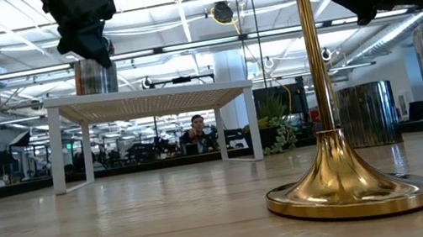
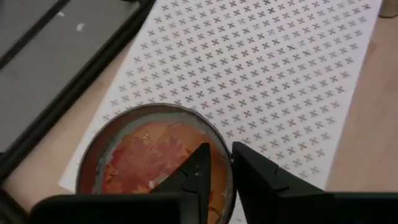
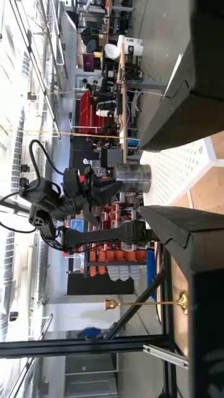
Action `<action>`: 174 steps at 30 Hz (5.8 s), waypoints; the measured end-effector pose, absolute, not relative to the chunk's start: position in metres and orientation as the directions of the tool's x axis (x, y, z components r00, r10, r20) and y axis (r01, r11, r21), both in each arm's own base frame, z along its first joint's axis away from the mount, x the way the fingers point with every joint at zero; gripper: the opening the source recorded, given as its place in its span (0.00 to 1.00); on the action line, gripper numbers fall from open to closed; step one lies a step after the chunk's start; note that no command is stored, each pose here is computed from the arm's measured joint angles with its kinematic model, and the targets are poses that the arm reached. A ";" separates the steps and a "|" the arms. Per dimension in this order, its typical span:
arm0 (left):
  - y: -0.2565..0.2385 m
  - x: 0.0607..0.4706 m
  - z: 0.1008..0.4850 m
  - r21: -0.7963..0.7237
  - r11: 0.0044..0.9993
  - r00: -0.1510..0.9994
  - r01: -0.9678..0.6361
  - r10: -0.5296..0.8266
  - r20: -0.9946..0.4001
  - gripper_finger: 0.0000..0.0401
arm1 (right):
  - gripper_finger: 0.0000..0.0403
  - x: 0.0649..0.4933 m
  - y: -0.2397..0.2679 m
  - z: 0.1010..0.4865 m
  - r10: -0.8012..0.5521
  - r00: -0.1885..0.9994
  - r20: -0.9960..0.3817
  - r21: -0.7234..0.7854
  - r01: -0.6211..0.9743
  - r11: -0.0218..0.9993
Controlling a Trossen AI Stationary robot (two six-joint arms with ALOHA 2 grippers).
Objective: Pick & Place candle stick holders
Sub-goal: Put the top orange scented candle on the shelf, then put the brown scented candle on the shelf
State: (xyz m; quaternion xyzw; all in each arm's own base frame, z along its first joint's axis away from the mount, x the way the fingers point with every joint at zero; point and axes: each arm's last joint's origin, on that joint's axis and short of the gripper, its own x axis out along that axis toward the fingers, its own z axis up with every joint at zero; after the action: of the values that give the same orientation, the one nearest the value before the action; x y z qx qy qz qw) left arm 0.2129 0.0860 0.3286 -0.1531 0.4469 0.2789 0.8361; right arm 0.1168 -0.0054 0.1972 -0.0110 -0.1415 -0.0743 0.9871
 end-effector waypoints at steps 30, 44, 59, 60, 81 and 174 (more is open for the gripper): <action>0.064 0.177 0.377 0.046 0.849 0.666 -0.527 0.446 -0.598 0.19 | 0.37 0.128 -0.002 0.207 -0.038 0.981 0.190 -0.007 0.040 0.999; 0.027 0.175 0.389 0.078 0.955 0.806 -0.285 0.282 -0.521 0.19 | 0.37 0.174 0.009 0.251 0.026 0.916 -0.400 0.024 -0.018 1.000; 0.010 0.186 0.383 0.148 0.960 0.790 -0.236 0.279 -0.546 0.19 | 0.37 0.169 0.007 0.222 -0.092 0.550 -0.830 0.004 0.171 0.985; 0.009 0.186 0.383 0.148 0.961 0.791 -0.234 0.276 -0.545 0.19 | 0.37 0.170 0.007 0.222 -0.087 0.545 -0.834 0.006 0.167 0.986; 0.007 0.187 0.382 0.146 0.964 0.793 -0.223 0.267 -0.547 0.19 | 0.30 0.178 0.007 0.197 -0.104 0.448 -0.888 -0.040 0.149 0.988; 0.007 0.187 0.382 0.141 0.966 0.795 -0.216 0.258 -0.549 0.19 | 0.01 0.374 -0.171 0.334 -0.097 0.638 -0.764 -0.216 -0.111 0.970</action>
State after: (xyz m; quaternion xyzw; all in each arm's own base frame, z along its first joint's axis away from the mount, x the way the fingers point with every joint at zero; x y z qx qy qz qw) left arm 0.1867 0.0071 0.3822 0.0355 0.2945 0.1252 0.9467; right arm 0.3743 -0.1709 0.3340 -0.1222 0.4253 0.0039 0.8967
